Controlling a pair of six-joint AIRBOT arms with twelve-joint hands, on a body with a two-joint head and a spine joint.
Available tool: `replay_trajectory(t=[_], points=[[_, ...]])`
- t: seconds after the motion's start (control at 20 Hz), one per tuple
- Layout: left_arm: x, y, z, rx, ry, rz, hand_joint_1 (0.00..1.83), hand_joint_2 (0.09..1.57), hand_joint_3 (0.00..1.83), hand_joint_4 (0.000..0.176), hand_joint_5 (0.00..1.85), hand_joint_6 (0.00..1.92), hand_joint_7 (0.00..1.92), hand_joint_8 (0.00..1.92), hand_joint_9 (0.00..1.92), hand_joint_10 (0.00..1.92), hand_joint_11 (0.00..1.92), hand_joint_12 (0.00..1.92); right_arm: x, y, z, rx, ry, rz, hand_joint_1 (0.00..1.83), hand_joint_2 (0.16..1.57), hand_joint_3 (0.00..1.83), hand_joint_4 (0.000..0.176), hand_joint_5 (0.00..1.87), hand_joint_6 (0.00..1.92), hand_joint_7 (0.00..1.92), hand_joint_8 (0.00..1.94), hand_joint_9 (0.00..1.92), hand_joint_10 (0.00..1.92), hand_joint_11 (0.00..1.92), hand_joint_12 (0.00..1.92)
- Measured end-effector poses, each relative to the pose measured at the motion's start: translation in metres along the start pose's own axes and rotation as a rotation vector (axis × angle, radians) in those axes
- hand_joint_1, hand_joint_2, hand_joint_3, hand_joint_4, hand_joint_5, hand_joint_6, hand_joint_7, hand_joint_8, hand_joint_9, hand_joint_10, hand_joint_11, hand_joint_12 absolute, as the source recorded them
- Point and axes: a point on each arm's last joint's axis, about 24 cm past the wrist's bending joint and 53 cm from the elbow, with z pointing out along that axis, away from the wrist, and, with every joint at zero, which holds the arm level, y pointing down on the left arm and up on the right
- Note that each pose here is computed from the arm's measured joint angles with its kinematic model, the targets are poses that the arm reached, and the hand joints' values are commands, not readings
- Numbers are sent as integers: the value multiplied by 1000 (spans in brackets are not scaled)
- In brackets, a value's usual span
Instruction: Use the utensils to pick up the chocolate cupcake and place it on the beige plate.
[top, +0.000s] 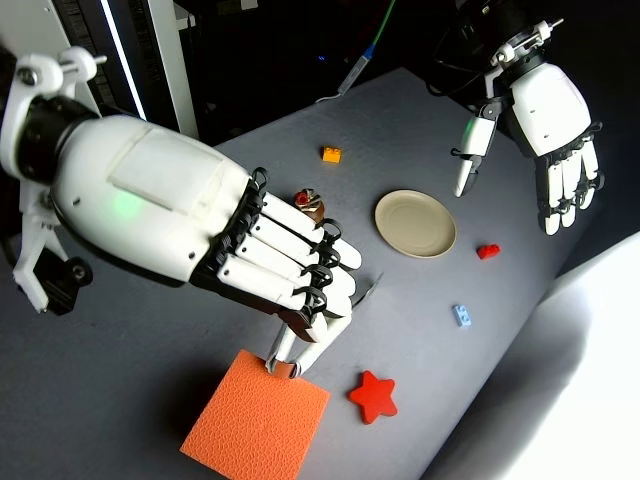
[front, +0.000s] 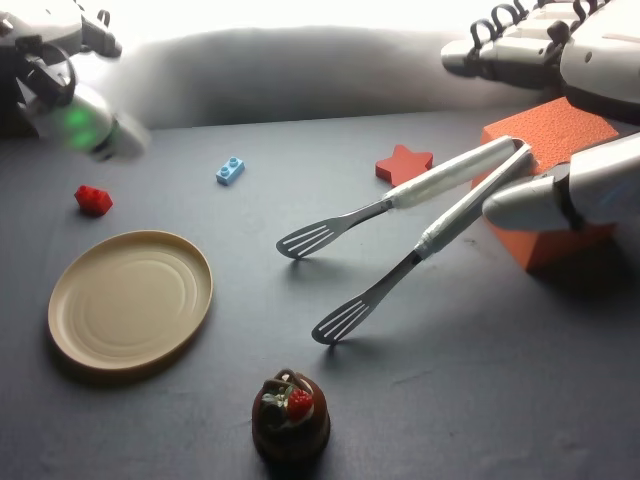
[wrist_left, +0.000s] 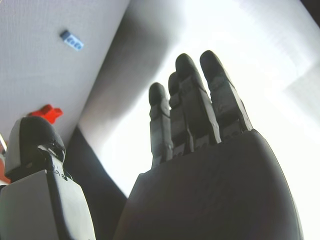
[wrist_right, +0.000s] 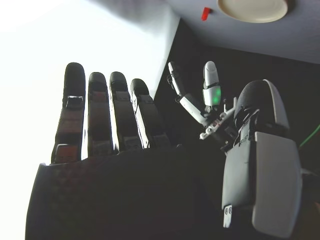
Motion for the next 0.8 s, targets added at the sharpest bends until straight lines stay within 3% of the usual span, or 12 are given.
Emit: replay_trajectory(t=[0.2,0.4,0.5,0.8], points=[[-1,-1,0,2,-1,-4,13,1191,0,0,132,1,103,0,73,0,0,202,-2,-7,1,34,-10,11,138,1075,0,0,151,0,147,0,139,0,0,428],[-1,-1,0,2,-3,1,23,1175,0,0,146,4,105,3,74,4,0,247,-3,-12,2,59,-20,74,143,1059,0,0,181,5,184,5,175,4,0,522],[-1,-1,0,3,-4,2,8,1149,0,0,127,1,86,0,70,0,0,194,-2,-11,6,74,-21,85,143,1063,0,0,147,3,147,4,132,4,0,390],[-3,-1,0,3,-10,14,0,1084,0,0,95,1,64,2,47,1,0,14,15,-3,21,87,6,-19,91,1055,0,0,131,1,134,1,114,3,0,325]])
